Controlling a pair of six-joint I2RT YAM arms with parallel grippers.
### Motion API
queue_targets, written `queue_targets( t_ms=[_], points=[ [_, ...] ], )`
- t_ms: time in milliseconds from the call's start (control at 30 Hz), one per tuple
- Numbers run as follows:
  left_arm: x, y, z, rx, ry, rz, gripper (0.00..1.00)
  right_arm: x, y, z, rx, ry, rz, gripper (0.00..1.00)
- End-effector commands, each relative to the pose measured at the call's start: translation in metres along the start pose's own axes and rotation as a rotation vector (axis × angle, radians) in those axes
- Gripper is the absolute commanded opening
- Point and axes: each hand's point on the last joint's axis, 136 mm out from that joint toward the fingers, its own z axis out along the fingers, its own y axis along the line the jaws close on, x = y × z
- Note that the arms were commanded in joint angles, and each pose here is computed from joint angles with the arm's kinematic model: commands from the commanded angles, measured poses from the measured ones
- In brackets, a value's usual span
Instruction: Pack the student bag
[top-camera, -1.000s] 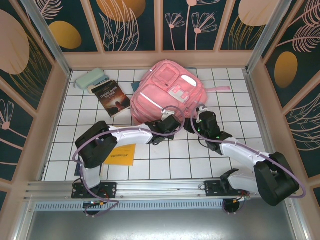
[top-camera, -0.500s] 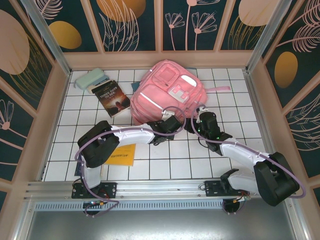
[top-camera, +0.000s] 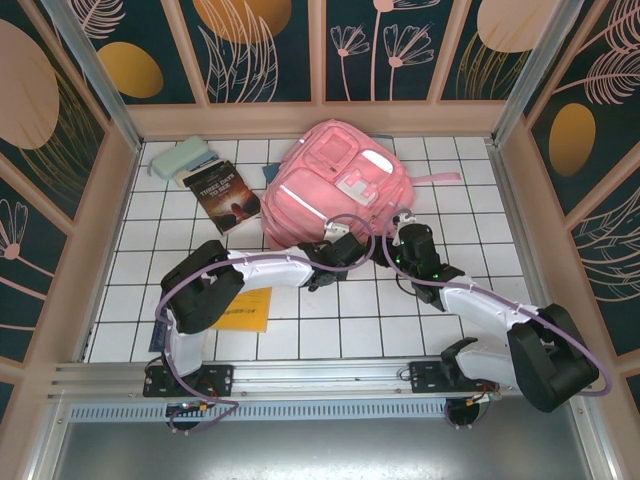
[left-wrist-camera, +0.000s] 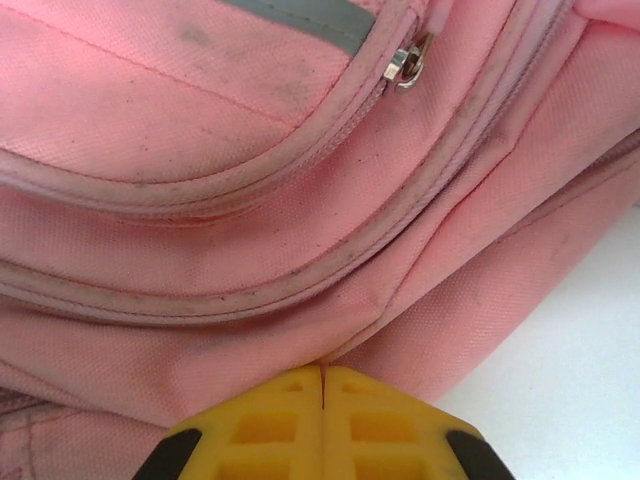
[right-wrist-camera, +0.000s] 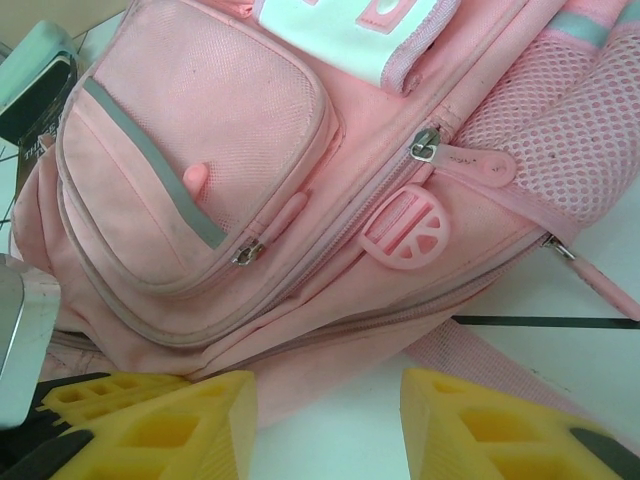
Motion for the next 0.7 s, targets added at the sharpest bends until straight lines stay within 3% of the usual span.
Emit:
queue_targets(
  t_ms=[0, 300, 667],
  points=[
    [0.005, 0.016, 0.001, -0.065, 0.009, 0.018, 0.00, 0.004, 0.003, 0.005, -0.029, 0.010, 0.038, 0.43],
    [-0.018, 0.001, -0.028, 0.103, -0.089, -0.056, 0.00, 0.017, 0.005, 0.042, -0.036, 0.097, 0.236, 0.42],
    [-0.034, -0.016, -0.052, 0.251, -0.144, -0.073, 0.00, -0.002, 0.021, 0.062, -0.115, 0.067, 0.335, 0.50]
  ],
)
